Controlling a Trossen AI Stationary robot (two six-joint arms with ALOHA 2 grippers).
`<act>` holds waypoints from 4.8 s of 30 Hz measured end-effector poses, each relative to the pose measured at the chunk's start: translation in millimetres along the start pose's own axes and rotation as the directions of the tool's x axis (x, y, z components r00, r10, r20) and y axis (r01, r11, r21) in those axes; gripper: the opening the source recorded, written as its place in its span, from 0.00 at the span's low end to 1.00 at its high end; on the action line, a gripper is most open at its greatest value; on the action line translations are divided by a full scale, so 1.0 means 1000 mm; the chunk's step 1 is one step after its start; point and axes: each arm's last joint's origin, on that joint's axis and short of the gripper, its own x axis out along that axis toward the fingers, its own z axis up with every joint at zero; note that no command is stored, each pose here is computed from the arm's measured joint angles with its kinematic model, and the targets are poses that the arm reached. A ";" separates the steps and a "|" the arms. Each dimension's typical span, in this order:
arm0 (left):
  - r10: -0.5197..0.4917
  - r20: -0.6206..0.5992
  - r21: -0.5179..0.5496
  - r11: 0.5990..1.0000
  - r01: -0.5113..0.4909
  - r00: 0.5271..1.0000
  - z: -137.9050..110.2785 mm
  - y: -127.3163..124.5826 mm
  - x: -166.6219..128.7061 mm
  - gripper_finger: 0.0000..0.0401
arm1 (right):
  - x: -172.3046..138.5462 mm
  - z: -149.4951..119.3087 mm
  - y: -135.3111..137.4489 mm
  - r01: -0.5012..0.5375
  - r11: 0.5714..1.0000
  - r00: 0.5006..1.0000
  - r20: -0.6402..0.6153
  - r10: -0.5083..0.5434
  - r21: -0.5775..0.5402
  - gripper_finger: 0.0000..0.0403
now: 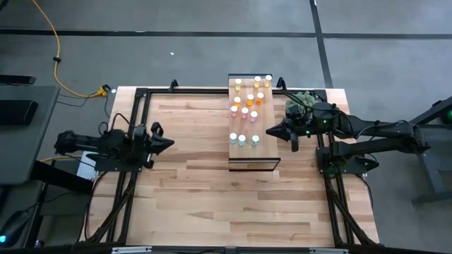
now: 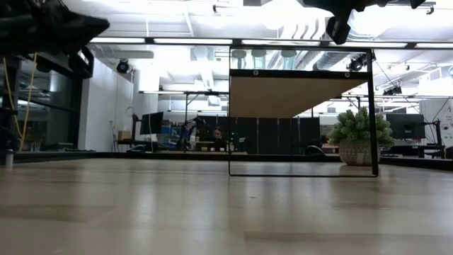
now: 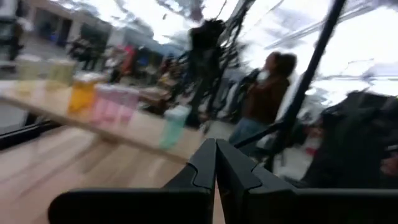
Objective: Pick and place medicine bottles onto shelf by color
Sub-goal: Return to Home Position
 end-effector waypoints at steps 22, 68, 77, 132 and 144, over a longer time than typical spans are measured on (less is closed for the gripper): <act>0.075 -0.154 -0.010 0.997 -0.078 0.985 -0.013 0.014 -0.001 0.00 | -0.003 -0.011 0.012 -0.079 0.997 0.996 -0.034 0.079 0.010 0.00; 0.096 -0.157 -0.006 0.995 -0.098 0.983 -0.014 0.015 0.000 0.00 | -0.055 -0.151 -0.057 -0.072 0.939 0.977 0.163 0.134 -0.337 0.00; 0.096 -0.157 -0.006 0.995 -0.098 0.983 -0.014 0.015 0.000 0.00 | -0.055 -0.151 -0.057 -0.072 0.941 0.978 0.162 0.131 -0.330 0.00; 0.095 -0.158 -0.006 0.995 -0.098 0.983 -0.014 0.015 0.000 0.00 | -0.055 -0.152 -0.057 -0.072 0.941 0.978 0.160 0.131 -0.330 0.00; 0.096 -0.158 -0.006 0.995 -0.098 0.983 -0.014 0.015 0.000 0.00 | -0.055 -0.152 -0.057 -0.072 0.941 0.978 0.160 0.131 -0.330 0.00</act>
